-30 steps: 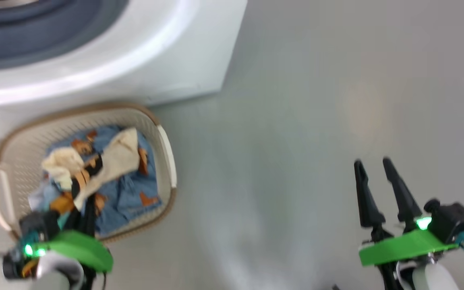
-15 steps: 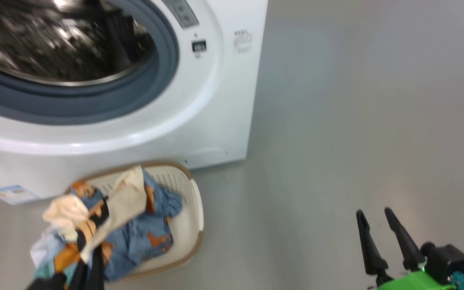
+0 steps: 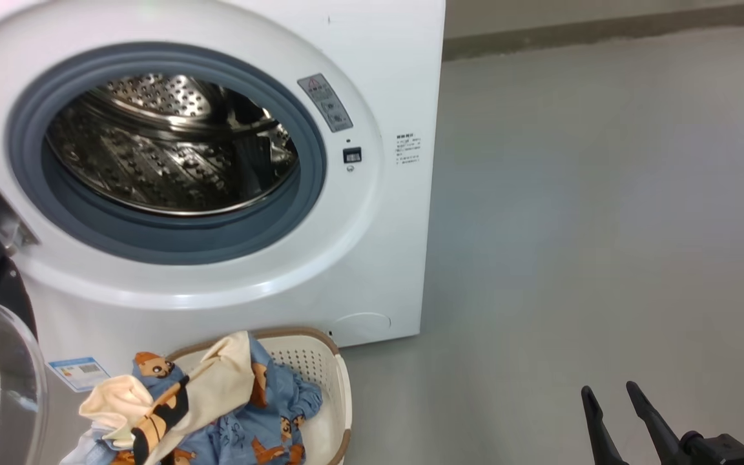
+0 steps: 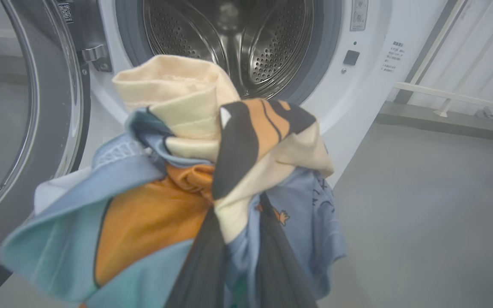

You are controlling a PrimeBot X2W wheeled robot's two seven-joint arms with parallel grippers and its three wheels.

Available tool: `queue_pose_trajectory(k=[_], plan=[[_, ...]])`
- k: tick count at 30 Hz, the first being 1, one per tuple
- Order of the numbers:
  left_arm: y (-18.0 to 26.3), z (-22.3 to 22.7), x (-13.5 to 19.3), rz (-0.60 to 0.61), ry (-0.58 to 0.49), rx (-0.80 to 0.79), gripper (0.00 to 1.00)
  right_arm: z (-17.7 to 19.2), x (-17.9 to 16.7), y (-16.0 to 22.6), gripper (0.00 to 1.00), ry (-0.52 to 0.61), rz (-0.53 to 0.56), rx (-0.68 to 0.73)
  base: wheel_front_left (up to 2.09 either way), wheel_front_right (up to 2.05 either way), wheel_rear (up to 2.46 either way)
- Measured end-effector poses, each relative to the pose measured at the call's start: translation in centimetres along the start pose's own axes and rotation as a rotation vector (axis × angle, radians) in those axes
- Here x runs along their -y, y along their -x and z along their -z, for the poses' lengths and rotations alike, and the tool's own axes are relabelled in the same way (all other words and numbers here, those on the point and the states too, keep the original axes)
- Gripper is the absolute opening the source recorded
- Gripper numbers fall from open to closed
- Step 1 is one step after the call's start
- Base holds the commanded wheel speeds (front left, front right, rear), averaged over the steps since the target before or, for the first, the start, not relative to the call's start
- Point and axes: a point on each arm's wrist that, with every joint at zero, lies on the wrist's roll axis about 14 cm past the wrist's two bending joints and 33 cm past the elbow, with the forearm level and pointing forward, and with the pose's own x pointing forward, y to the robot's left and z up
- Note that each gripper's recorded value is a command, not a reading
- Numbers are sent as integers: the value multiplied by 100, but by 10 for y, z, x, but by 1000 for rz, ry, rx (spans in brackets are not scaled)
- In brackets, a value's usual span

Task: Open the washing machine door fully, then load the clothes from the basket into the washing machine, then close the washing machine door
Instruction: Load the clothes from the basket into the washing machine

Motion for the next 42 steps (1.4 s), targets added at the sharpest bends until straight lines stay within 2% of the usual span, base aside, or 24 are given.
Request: queue_pose_trajectory(k=[9, 26, 36, 42], plan=[[13, -11, -5, -12, -2, 36, 0, -8, -3, 5, 100, 1, -11, 27, 0, 0, 0], [11, -9, -6, -8, -12, 28, 0, -2, -4, 4, 100, -8, -9, 12, 0, 0, 0], [7, -3, -6, -7, -18, 7, 0, 1, -5, 6, 100, -12, -6, 0, 0, 0, 0], [-11, -3, 1, 13, -19, 6, 0, 6, 0, 9, 100, -18, 20, -16, 0, 0, 0]])
